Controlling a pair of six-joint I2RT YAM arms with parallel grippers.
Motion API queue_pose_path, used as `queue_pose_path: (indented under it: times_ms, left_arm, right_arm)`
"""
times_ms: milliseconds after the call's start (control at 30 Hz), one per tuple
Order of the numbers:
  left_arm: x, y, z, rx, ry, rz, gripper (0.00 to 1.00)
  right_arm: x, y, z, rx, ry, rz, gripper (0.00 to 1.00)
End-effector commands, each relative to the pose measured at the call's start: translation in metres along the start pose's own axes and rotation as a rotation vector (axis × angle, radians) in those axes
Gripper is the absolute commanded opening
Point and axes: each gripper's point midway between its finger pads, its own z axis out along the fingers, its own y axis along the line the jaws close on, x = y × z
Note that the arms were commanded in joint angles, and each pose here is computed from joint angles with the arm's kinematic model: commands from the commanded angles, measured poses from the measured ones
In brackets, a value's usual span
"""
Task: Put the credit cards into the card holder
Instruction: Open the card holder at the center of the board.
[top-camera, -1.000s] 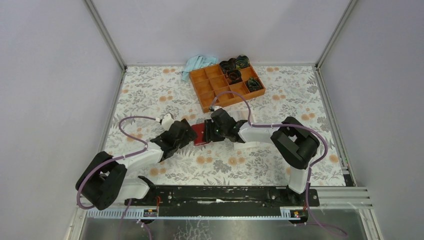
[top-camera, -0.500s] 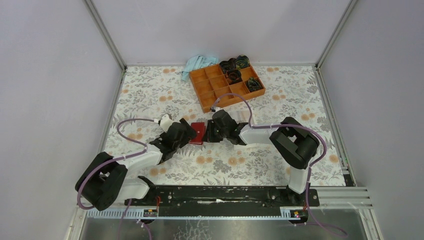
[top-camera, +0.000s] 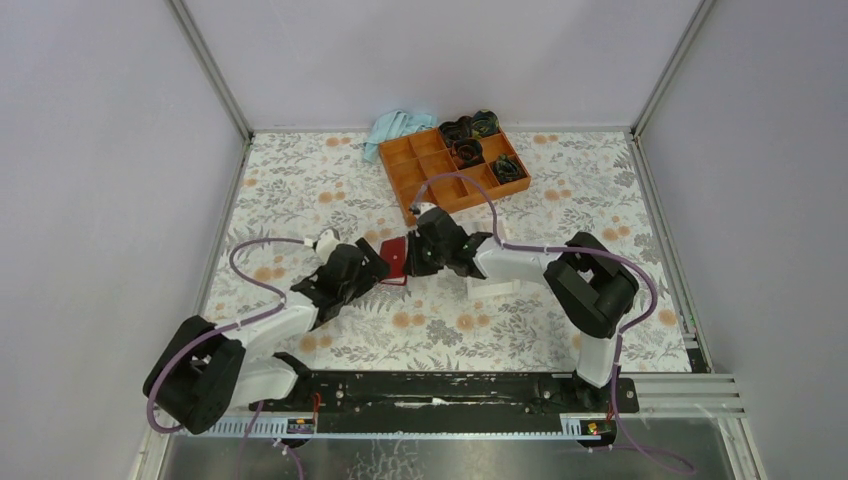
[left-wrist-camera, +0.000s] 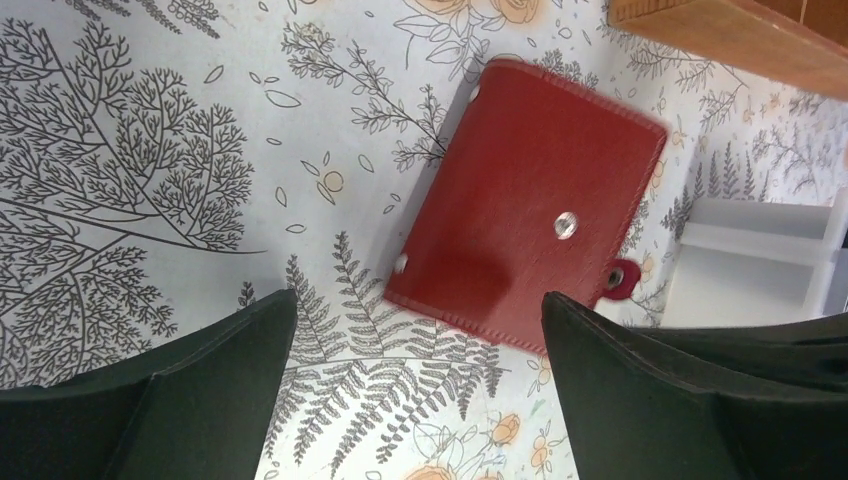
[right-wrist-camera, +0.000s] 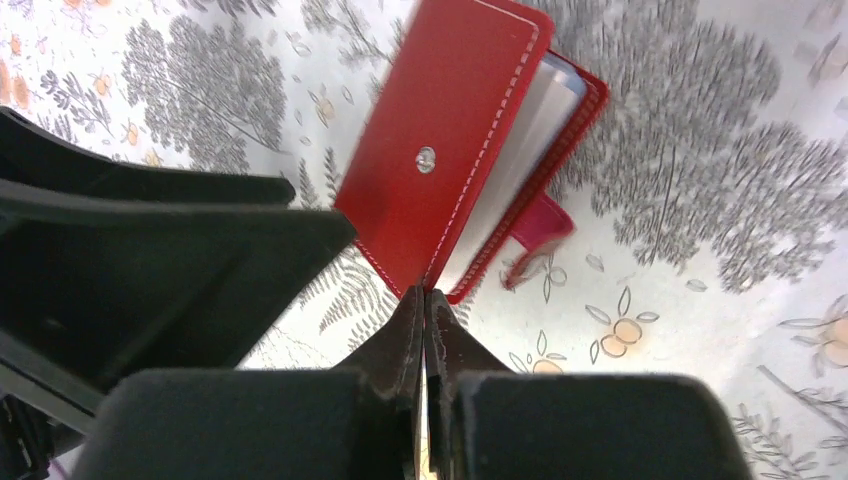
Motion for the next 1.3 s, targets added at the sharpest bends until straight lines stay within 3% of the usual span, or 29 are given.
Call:
queue_pose_path:
  times_ms: [0, 333, 567, 800, 1067, 1267]
  left_arm:
    - [-0.009, -0.008, -0.012, -0.023, 0.034, 0.090, 1.00]
    - [-0.037, -0.031, -0.020, 0.026, -0.003, 0.047, 1.00]
    - [-0.040, -0.029, -0.025, 0.041, 0.003, 0.030, 1.00]
    - [-0.008, -0.027, -0.032, 0.177, 0.079, 0.025, 1.00]
    - [0.004, -0.018, -0.036, 0.207, -0.021, 0.175, 0.97]
    - [-0.006, -0.024, -0.035, 0.127, -0.243, 0.314, 0.92]
  right_arm:
    - [-0.050, 0.017, -0.031, 0.059, -0.052, -0.206, 0.00]
    - [-0.069, 0.011, -0.062, 0.239, 0.043, -0.458, 0.00]
    - [-0.065, 0.024, -0.059, 0.256, 0.055, -0.494, 0.00]
    - [-0.075, 0.040, -0.045, 0.234, 0.070, -0.463, 0.00]
    - [-0.077, 0.045, -0.030, 0.234, 0.107, -0.434, 0.00]
    - [-0.080, 0.052, -0.026, 0.227, 0.132, -0.421, 0.00]
